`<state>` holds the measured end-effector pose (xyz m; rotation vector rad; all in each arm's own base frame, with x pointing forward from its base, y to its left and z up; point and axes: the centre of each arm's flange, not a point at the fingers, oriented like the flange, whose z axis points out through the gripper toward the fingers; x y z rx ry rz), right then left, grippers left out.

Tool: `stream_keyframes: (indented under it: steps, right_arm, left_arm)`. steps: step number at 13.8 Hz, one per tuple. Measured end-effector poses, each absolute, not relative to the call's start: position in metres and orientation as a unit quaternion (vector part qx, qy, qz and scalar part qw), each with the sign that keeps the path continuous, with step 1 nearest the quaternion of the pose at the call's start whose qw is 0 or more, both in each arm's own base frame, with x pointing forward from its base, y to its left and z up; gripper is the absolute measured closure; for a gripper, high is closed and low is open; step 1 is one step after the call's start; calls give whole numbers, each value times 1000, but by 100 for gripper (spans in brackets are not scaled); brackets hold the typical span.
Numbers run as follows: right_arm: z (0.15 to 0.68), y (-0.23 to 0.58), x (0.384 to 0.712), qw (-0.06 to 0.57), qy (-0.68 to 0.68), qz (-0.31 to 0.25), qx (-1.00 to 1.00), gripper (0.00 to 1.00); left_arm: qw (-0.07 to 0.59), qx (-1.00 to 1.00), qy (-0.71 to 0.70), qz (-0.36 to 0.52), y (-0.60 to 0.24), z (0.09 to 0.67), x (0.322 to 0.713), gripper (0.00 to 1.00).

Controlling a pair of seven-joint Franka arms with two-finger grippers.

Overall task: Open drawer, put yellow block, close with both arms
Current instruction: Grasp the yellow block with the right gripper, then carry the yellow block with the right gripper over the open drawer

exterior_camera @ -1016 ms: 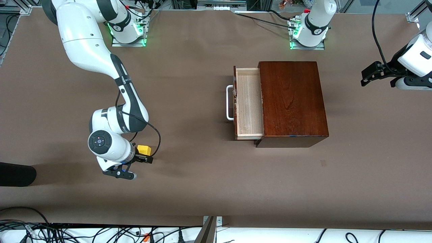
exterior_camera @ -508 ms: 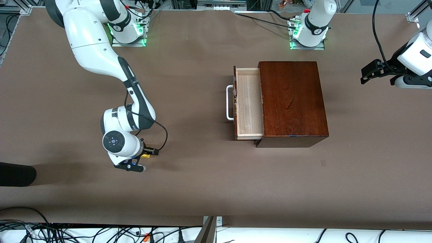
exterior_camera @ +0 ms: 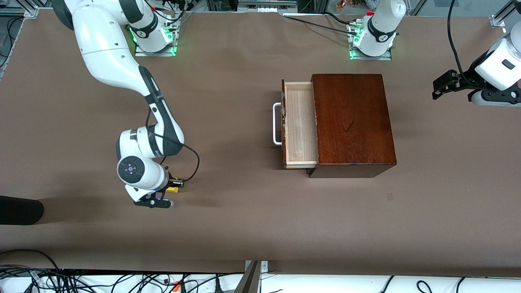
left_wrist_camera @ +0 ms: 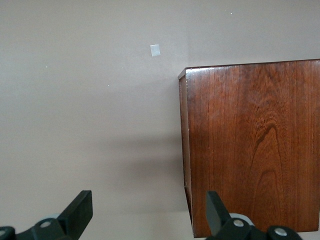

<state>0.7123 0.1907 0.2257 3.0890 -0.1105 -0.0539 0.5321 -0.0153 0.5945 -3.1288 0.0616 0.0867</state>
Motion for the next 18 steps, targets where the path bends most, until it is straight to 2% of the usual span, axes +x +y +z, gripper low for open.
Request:
stream_keyframes:
  steps: [4,8,12,18]
  right_arm:
    - [351,192,699,20,-19,-30,999,44]
    - [463,241,641,8,-22,-59,998,44]
    - [494,337,582,-17,-157,-83,984,44]
    - [511,488,482,-21,-400,-74,914,44]
  left_arm:
    - [6,-999,20,28,-16,595,532,0]
    - [6,-999,20,29,-16,594,533,0]
    - [6,-999,21,29,-16,594,533,0]
    - [6,-999,21,29,-17,596,533,0]
